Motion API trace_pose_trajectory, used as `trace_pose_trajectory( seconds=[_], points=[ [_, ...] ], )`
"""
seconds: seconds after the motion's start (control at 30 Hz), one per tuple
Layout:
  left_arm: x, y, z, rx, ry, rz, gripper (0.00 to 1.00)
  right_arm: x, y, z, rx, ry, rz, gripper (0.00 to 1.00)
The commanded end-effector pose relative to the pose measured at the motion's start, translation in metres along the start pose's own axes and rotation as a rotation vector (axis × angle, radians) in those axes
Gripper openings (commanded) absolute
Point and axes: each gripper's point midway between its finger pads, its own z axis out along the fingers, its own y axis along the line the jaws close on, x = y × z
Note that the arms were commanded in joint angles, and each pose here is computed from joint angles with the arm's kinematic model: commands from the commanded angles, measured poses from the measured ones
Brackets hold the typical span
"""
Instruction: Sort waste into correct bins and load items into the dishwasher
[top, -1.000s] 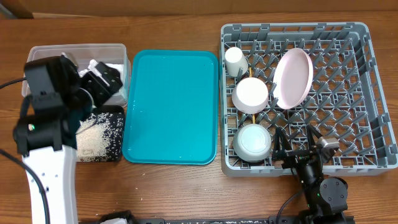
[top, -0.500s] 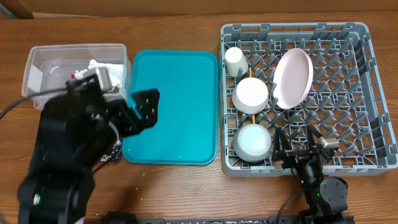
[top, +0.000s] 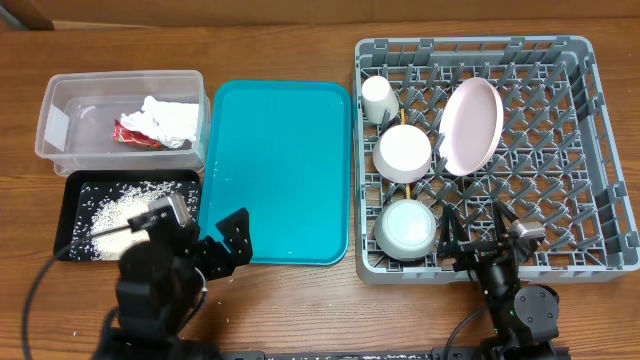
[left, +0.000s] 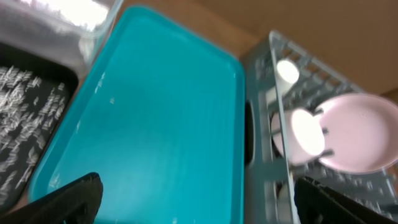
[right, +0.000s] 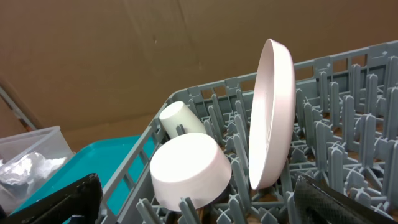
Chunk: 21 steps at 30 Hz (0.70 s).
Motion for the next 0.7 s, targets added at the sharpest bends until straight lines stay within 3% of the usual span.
trace_pose_trajectory(
  seconds=[0.0, 0.27, 0.47, 0.67],
  points=[
    [0.003, 0.012, 0.012, 0.041, -0.136, 0.012, 1.00, 0.002, -0.001, 0.000, 0.001, -0.004, -0.006, 1.00],
    [-0.024, 0.008, 0.014, 0.259, -0.582, 0.033, 1.00, 0.002, -0.001, 0.000, 0.001, -0.004, -0.006, 1.00],
    [-0.015, 0.030, 0.023, 0.201, -0.605, 0.020, 1.00, 0.002, -0.001, 0.000, 0.001, -0.004, -0.006, 1.00],
    [0.000, 0.064, 0.037, 0.017, -0.536, 0.152, 1.00, 0.002, -0.001, 0.000, 0.001, -0.004, -0.006, 1.00]
  ],
)
